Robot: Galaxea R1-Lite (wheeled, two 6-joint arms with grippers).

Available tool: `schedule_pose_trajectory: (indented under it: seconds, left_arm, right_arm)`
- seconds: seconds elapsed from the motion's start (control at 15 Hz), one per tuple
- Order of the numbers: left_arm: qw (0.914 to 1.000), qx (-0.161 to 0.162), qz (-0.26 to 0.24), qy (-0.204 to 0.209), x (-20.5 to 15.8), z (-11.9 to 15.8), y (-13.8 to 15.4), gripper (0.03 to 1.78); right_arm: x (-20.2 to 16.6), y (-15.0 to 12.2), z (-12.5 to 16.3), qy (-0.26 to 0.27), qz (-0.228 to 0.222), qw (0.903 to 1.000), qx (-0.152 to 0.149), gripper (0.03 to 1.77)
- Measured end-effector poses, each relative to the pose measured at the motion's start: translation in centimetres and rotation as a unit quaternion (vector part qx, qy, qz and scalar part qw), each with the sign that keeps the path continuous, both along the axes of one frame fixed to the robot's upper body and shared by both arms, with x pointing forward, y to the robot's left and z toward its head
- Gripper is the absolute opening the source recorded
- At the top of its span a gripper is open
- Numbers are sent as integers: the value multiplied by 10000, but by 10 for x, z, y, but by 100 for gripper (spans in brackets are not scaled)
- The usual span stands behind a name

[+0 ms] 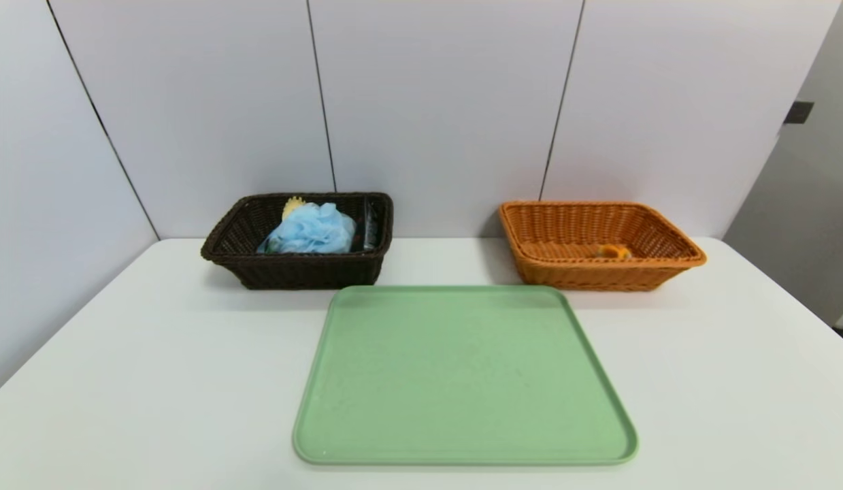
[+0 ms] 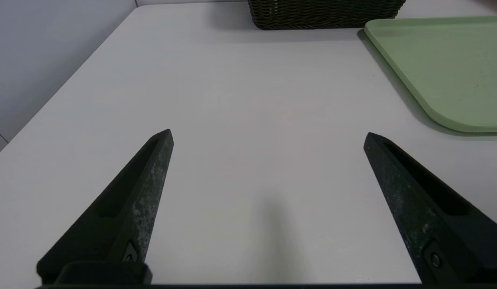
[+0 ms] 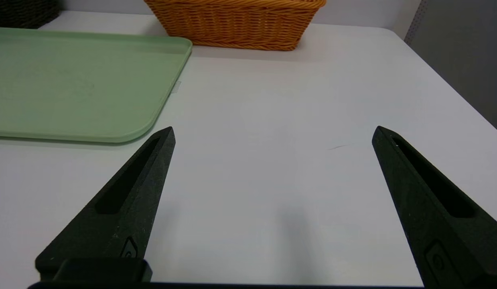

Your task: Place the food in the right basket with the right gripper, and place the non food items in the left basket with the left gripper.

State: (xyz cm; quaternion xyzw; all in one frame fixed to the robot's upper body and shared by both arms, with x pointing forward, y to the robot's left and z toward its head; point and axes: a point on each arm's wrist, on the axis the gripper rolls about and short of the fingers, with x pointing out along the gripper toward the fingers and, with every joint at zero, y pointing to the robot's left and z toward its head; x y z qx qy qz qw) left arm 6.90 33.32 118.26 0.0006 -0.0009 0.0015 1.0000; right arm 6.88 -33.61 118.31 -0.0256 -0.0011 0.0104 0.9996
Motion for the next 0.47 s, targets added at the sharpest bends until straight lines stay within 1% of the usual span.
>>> schedule_pose_trajectory:
  seconds: [0.13,0.27,0.47]
  left_arm:
    - [10000,2,0,-4,0,0,0,169]
    - [10000,2,2,0,0,0,0,169]
    - [10000,-2,2,0,0,0,0,169]
  right_arm:
    - [0,0,0,12,-55,10000,16,170]
    - [0,-1,0,18,-150,9997,187,170]
    - [0,-1,1,-4,-149,9996,238,170]
